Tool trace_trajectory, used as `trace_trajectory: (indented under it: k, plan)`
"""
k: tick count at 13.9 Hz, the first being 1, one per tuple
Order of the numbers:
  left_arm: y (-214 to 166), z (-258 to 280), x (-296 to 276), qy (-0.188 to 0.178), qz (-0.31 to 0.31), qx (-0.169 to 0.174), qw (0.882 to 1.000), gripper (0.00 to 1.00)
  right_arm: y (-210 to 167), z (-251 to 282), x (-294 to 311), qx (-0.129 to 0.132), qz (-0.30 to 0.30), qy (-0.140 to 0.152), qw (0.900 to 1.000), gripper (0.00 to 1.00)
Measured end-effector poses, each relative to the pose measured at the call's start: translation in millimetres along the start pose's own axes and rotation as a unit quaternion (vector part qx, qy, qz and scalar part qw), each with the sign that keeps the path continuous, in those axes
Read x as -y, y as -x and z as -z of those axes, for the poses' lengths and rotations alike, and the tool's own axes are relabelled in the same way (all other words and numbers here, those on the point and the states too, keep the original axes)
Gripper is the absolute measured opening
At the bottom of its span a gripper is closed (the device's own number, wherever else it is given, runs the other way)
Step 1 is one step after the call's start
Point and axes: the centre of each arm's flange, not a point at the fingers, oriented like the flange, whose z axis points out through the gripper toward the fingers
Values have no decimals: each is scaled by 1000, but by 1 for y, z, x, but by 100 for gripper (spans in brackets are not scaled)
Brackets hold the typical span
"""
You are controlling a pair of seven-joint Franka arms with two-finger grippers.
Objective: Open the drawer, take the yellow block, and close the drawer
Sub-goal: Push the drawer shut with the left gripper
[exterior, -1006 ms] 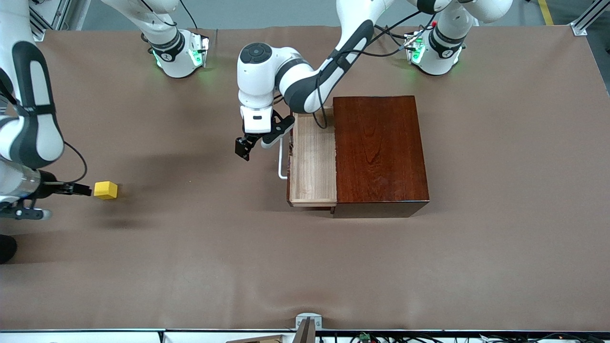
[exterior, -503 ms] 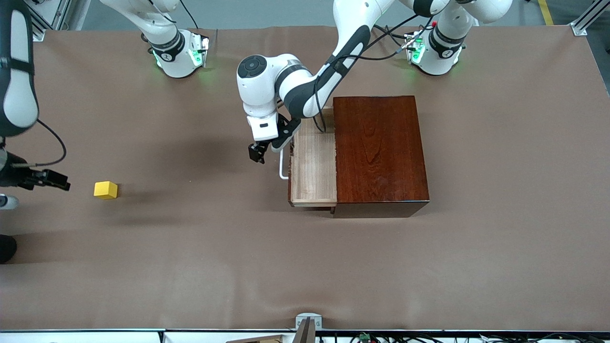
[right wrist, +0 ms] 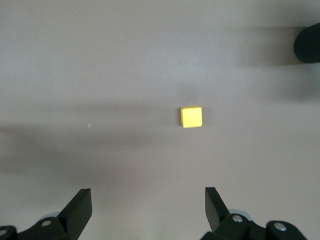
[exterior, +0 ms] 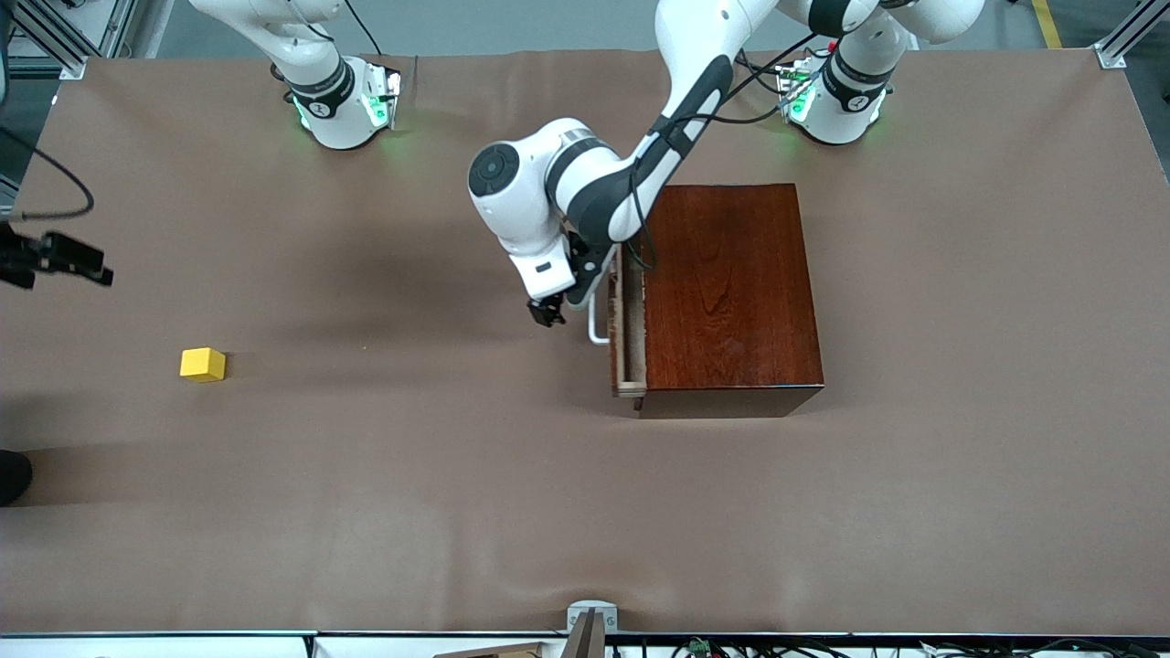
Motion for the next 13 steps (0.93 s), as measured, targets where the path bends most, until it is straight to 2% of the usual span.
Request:
trace_trajectory:
  k: [2,8,11,13]
  plan:
    - [-20,-10,0,-37,13,-17,999,100,20,19,15,12,0,-3,1000,100]
    - [-28,-9,-2,-47,30,-14,998,100,57,45,32,42,8,-9,999,100]
    - [-29,-6,-2,-47,22,-12,999,100,63,51,34,41,9,-9,999,100]
    - [-31,6,-3,-40,-8,-7,999,100,60,55,41,28,15,-6,999,100]
